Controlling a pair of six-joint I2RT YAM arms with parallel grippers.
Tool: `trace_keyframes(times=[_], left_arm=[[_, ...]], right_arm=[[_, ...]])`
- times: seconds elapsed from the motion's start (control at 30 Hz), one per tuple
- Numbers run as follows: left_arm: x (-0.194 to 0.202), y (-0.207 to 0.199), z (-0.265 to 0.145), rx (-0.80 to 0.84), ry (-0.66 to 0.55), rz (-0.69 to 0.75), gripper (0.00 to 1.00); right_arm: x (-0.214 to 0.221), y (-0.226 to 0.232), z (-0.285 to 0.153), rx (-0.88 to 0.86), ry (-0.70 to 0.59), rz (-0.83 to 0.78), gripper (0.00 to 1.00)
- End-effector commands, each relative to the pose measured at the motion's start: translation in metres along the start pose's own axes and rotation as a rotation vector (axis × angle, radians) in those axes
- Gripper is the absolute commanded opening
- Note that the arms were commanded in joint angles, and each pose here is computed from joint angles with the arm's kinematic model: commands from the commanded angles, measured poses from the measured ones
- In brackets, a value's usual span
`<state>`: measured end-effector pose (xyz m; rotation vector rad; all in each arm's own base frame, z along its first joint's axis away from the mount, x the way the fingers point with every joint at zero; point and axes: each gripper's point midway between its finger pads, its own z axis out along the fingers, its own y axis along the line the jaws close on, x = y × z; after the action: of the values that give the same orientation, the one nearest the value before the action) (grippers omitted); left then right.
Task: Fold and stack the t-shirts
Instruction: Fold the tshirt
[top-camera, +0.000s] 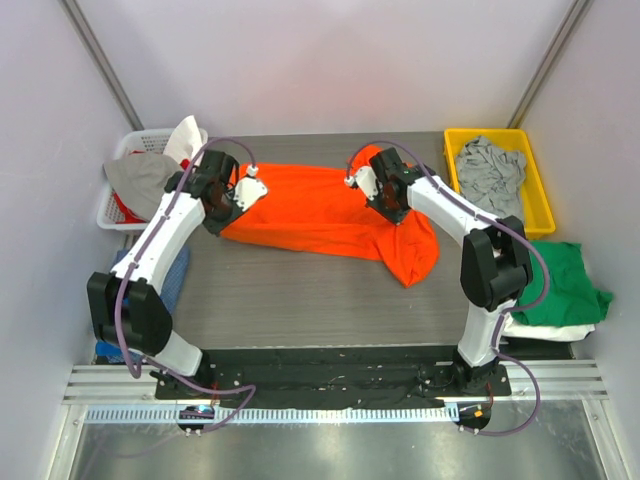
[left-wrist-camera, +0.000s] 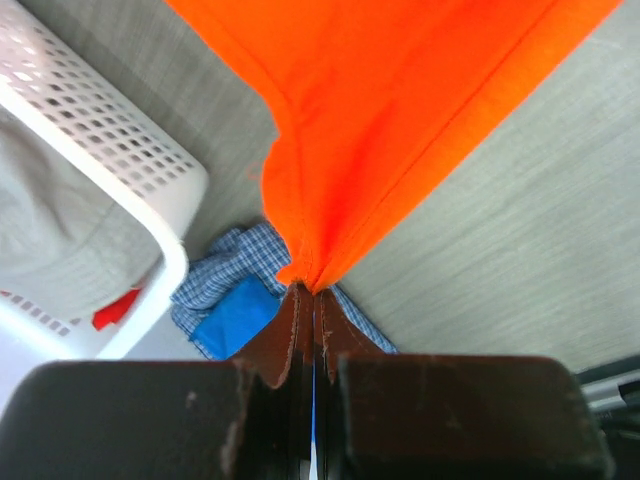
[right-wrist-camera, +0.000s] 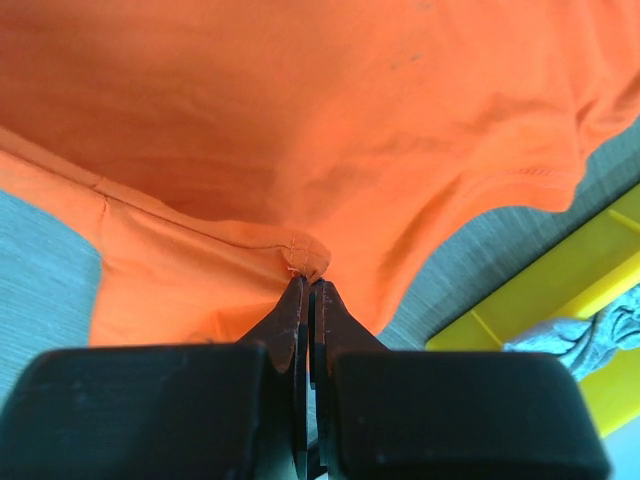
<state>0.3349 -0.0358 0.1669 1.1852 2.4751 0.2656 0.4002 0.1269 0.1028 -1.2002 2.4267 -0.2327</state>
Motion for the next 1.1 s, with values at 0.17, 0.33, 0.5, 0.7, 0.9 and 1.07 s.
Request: trace_keyframes(times=[0.17,0.33,0.5,0.7,0.9,1.07], left_arm=[[0.023,-0.033,-0.014,0.063,0.036,0.002,0.00],[0.026,-0.034,-0.007,0.054,0.046,0.011,0.00],[0.025,-0.026,0.014,0.033,0.085,0.037,0.00],[0.019,-0.020,0.047,0.035,0.122,0.063,0.00],[0.008,-0.009,0.070,0.005,0.128,0.070,0.00],[0.006,-0.005,0.083,0.000,0.146,0.079,0.00]], right_arm=[[-0.002,-0.005,-0.031,0.041,-0.071,0.000,0.01],[0.000,-0.002,-0.028,0.032,-0.069,0.000,0.01],[0.000,-0.001,-0.027,0.028,-0.065,0.004,0.01],[-0.004,-0.006,-0.031,0.045,-0.076,0.005,0.01],[-0.001,-0.004,-0.029,0.038,-0.062,0.003,0.01],[0.002,-0.005,-0.028,0.046,-0.052,-0.002,0.01]])
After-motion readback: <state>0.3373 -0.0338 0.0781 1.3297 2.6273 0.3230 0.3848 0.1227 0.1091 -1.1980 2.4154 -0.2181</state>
